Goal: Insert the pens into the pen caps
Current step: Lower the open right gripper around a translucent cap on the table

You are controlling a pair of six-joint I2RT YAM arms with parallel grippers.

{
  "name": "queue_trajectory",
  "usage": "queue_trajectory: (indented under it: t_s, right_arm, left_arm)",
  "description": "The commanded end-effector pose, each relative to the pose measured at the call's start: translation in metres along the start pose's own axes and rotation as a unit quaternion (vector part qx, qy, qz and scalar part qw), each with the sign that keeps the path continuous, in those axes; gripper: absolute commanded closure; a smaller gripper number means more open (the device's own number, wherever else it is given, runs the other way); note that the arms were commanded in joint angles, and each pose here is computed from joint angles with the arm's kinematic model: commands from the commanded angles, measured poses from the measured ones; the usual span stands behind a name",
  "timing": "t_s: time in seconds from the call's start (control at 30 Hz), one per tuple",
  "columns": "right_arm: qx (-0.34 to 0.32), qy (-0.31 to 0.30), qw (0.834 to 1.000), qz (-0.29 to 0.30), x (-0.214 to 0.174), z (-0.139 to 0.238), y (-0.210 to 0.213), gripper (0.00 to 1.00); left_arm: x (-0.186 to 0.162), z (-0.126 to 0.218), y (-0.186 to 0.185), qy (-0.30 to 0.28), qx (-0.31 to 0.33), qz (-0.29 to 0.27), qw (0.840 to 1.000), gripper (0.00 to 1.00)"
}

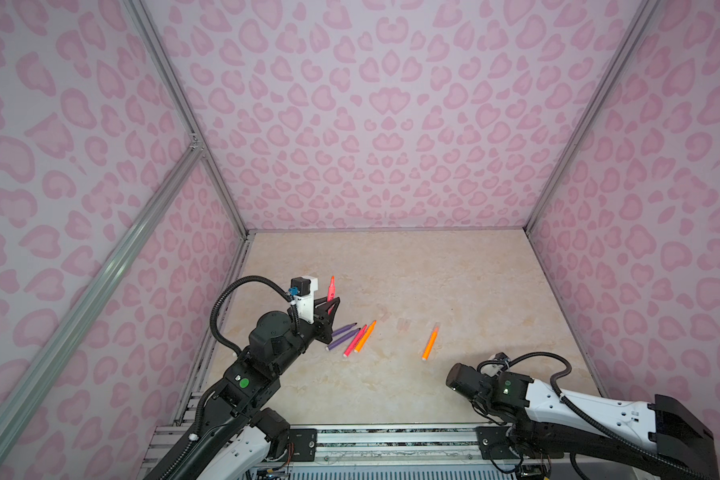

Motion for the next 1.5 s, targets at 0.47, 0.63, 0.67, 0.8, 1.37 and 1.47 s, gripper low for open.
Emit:
queue_trajectory:
  t_s: [0.47, 0.63, 0.67, 0.8, 1.37, 1.47]
  right_arm:
    - [0.031, -0.036, 0.976, 0.211, 0.005, 0.011, 0.012, 0.58]
    - [0.017, -0.048, 0.972, 0.23, 0.003, 0.012, 0.005, 0.56]
    - [0.013, -0.047, 0.971, 0.232, 0.001, 0.01, 0.003, 0.56]
    - [-0.012, -0.044, 0.97, 0.24, 0.0, 0.006, 0.0, 0.56]
    - [-0.072, -0.036, 0.95, 0.302, -0.015, -0.001, 0.027, 0.65]
    - [-0.062, -0.036, 0.949, 0.307, -0.02, 0.0, 0.027, 0.63]
  left_arm:
    - [-0.003, 0.001, 0.002, -0.001, -0.001, 0.008, 1.0, 0.97]
    - [-0.012, -0.008, -0.005, 0.024, -0.042, 0.027, 0.998, 0.97]
    - [-0.015, -0.011, -0.009, 0.037, -0.06, 0.032, 0.997, 0.97]
    - [-0.03, -0.027, -0.014, 0.081, -0.08, 0.04, 0.993, 0.97]
    - [-0.101, -0.051, -0.002, 0.121, -0.034, 0.048, 0.991, 0.97]
    - [-0.108, -0.047, -0.014, 0.131, -0.052, 0.024, 0.99, 0.97]
Point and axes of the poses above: each gripper's point midway between its finger pads, its own z axis back along the fingers, its own y axis along the line the jaws close on, x = y × z, the point moved 7 cm from there along z, back along the fingers, and after that the axes turned 13 degrees about z, right-handed, at the moved point
